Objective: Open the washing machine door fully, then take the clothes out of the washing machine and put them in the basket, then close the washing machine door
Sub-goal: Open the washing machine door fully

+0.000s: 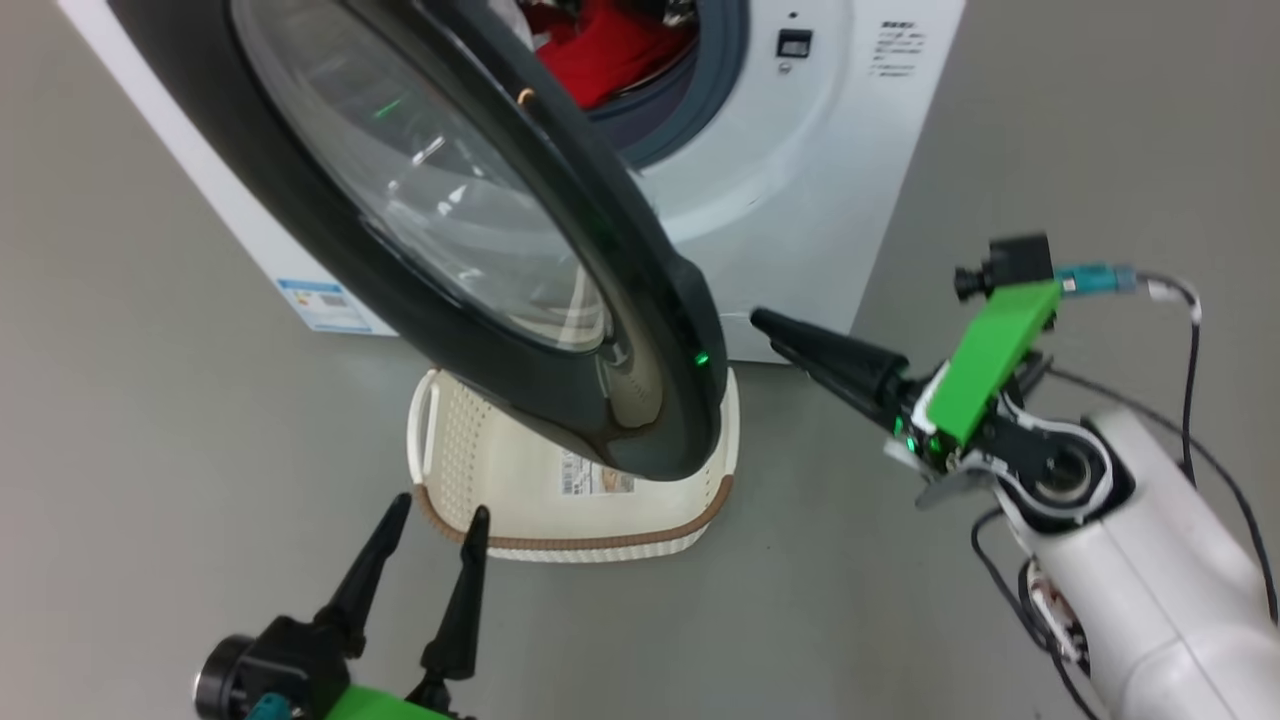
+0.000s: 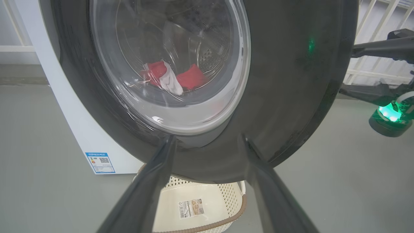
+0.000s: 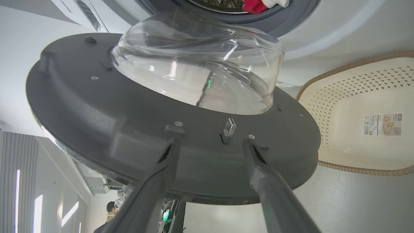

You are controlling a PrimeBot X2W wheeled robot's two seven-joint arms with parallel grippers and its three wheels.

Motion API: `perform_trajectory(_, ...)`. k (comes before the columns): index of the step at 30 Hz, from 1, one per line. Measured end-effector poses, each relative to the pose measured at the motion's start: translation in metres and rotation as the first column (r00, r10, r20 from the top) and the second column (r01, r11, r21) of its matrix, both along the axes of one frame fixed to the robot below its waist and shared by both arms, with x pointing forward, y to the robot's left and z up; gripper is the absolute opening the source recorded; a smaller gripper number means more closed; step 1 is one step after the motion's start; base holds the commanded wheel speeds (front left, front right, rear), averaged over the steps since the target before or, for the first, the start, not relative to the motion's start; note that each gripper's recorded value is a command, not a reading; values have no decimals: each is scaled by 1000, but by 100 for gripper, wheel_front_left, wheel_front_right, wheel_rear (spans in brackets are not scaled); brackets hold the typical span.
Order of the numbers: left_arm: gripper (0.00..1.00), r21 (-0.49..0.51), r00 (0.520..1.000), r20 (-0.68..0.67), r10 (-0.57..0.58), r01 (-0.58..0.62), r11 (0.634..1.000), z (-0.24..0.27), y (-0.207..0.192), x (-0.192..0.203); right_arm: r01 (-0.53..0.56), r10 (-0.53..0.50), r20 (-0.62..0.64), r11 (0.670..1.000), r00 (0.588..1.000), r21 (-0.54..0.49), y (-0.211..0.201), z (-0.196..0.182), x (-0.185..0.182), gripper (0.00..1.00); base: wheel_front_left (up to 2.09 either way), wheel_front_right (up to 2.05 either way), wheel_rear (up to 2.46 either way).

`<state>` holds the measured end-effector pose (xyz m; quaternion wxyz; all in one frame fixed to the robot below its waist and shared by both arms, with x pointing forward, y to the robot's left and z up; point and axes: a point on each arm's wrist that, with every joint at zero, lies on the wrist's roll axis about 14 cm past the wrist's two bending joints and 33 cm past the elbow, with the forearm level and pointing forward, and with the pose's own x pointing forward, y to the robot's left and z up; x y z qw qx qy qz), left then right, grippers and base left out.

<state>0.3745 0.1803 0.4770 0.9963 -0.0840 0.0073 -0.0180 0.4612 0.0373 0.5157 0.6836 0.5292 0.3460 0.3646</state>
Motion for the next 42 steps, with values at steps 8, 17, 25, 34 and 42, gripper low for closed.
perform_trajectory(8,100,-7,1000,-14,-17,17,1000,-5,-5,-6,144,-147,-92,989,985,-36,-42,-38,-24,100,0,0,0)
perform_trajectory(17,100,-10,999,-12,-43,43,999,-5,-13,-5,325,-341,-121,937,932,-132,-92,-74,-43,100,0,0,0)
perform_trajectory(25,100,-13,998,-28,-52,51,999,-10,-16,-6,425,-431,62,839,900,-340,-127,-102,-62,100,0,0,0)
perform_trajectory(34,100,-15,997,-32,-64,63,998,-12,-20,-3,537,-459,280,742,843,-400,-145,-101,-65,100,0,0,0)
perform_trajectory(42,100,-14,997,-38,-62,62,998,-14,-19,-3,548,-367,431,709,824,-445,-143,-102,-73,100,0,0,0)
